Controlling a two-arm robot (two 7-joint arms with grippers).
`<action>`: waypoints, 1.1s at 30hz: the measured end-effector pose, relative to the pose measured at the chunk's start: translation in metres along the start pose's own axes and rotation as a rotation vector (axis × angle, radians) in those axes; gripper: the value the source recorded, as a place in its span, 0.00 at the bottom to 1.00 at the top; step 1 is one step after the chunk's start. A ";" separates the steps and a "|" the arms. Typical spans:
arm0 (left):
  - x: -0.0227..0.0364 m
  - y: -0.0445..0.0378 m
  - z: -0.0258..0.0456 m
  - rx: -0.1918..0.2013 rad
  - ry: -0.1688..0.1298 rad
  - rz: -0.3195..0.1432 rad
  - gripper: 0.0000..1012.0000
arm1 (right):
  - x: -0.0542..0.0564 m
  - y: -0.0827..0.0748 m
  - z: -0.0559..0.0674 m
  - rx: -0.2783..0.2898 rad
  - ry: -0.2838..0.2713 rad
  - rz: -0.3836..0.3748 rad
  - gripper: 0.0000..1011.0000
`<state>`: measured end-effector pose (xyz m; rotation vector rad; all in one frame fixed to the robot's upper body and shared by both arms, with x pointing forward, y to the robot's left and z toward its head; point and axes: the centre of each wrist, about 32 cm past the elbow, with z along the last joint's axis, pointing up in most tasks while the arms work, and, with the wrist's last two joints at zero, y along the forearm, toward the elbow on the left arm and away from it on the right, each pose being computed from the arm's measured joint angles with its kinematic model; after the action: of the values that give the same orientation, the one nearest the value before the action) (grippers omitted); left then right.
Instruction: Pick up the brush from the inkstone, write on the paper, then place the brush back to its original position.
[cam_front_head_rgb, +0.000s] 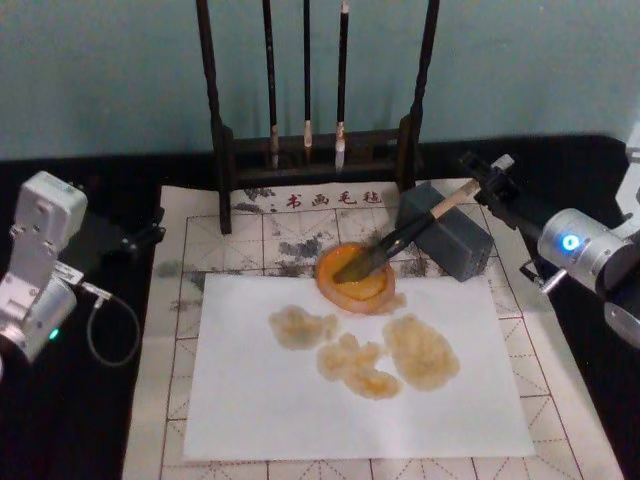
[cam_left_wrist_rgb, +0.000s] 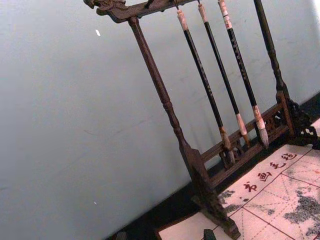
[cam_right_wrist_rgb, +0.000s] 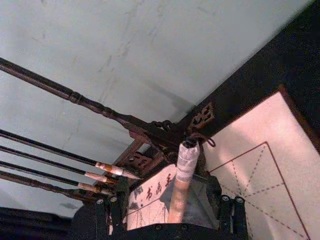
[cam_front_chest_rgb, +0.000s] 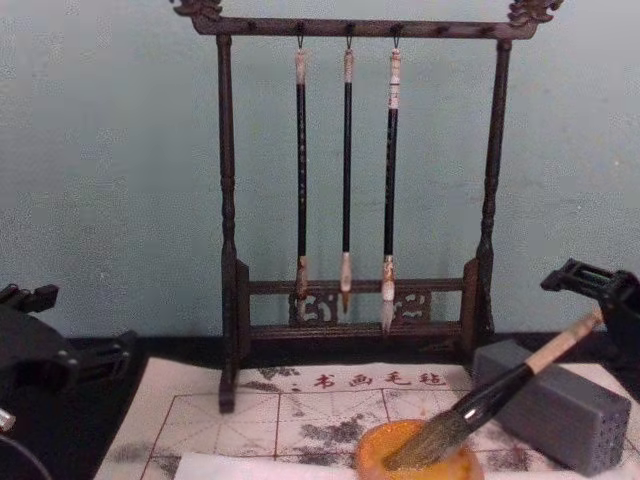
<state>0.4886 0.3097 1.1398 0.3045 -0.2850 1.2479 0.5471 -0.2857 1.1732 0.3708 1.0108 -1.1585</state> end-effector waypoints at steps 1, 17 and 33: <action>0.0000 0.0000 0.0000 0.000 0.000 0.000 0.99 | 0.000 -0.001 0.000 0.002 0.000 -0.001 0.99; 0.0000 0.0000 0.0000 0.000 0.000 0.000 0.99 | -0.001 -0.053 -0.016 0.037 -0.142 0.059 0.99; 0.0000 0.0000 0.0000 0.000 0.000 0.000 0.99 | 0.001 -0.063 -0.048 0.089 -0.706 0.069 0.99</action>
<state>0.4886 0.3097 1.1398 0.3045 -0.2850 1.2480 0.4689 -0.2774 1.1616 0.0471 0.3278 -1.1503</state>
